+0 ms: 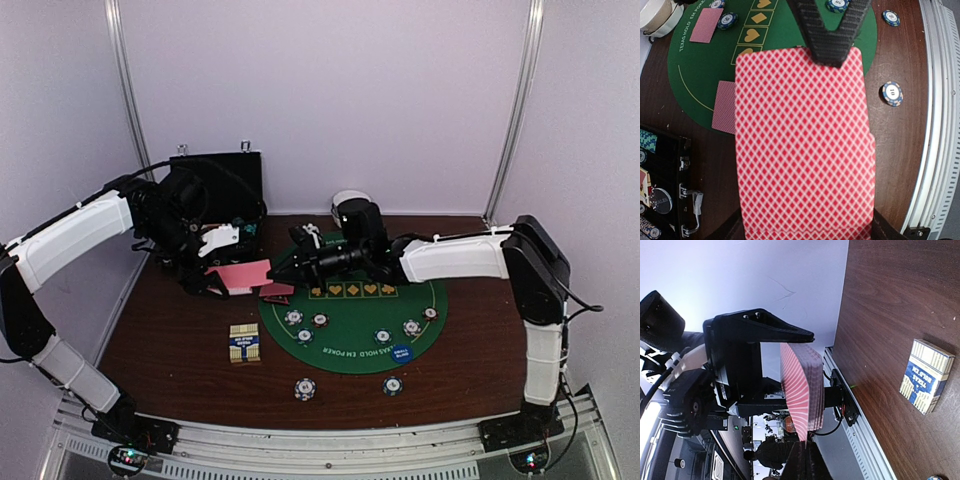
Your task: Distribute texas hold em gaming equipment
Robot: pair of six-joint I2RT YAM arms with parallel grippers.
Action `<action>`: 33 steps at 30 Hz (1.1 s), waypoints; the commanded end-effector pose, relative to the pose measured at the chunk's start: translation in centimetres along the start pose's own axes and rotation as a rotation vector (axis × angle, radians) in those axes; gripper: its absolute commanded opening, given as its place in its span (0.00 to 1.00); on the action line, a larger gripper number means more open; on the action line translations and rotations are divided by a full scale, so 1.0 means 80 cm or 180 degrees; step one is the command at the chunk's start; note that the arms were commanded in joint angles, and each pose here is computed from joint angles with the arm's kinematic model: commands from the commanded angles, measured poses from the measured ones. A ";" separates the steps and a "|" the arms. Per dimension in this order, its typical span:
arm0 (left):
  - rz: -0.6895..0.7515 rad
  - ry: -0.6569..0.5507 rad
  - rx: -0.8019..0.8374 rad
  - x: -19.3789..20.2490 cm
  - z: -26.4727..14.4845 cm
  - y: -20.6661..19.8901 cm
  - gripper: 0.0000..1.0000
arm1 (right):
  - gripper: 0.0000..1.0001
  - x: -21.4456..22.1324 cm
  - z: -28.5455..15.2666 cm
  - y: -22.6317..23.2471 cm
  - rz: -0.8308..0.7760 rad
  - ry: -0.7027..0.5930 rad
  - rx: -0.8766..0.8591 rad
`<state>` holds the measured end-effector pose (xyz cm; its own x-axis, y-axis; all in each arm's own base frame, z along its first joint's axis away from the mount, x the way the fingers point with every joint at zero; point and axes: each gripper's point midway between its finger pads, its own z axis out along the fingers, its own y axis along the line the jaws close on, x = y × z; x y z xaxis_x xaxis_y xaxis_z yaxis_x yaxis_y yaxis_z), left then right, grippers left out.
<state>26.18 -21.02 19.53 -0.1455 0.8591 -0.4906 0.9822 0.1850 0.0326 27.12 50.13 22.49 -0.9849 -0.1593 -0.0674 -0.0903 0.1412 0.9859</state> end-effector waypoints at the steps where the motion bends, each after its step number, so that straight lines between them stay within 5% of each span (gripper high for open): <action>1: 0.0100 -0.0069 -0.0072 -0.006 -0.005 0.002 0.00 | 0.00 -0.007 -0.030 0.029 -0.0108 -0.0114 -0.0149; 16: 0.0110 -0.0061 -0.0058 -0.007 -0.006 0.002 0.00 | 0.00 0.002 -0.183 -0.083 0.0222 -0.0558 0.0503; 24: 0.0093 -0.0070 -0.0045 -0.008 -0.008 0.001 0.00 | 0.00 0.041 -0.248 -0.175 0.0497 -0.0490 0.1202; 33: 0.0095 -0.0080 -0.0036 -0.010 -0.008 0.001 0.00 | 0.00 0.052 -0.278 -0.215 0.0436 -0.0407 0.1729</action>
<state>26.13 -20.74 19.35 -0.1438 0.8675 -0.4761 0.9824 0.1830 0.0369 28.18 26.35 9.05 -0.9967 0.0566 0.0581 0.0800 0.5720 0.8163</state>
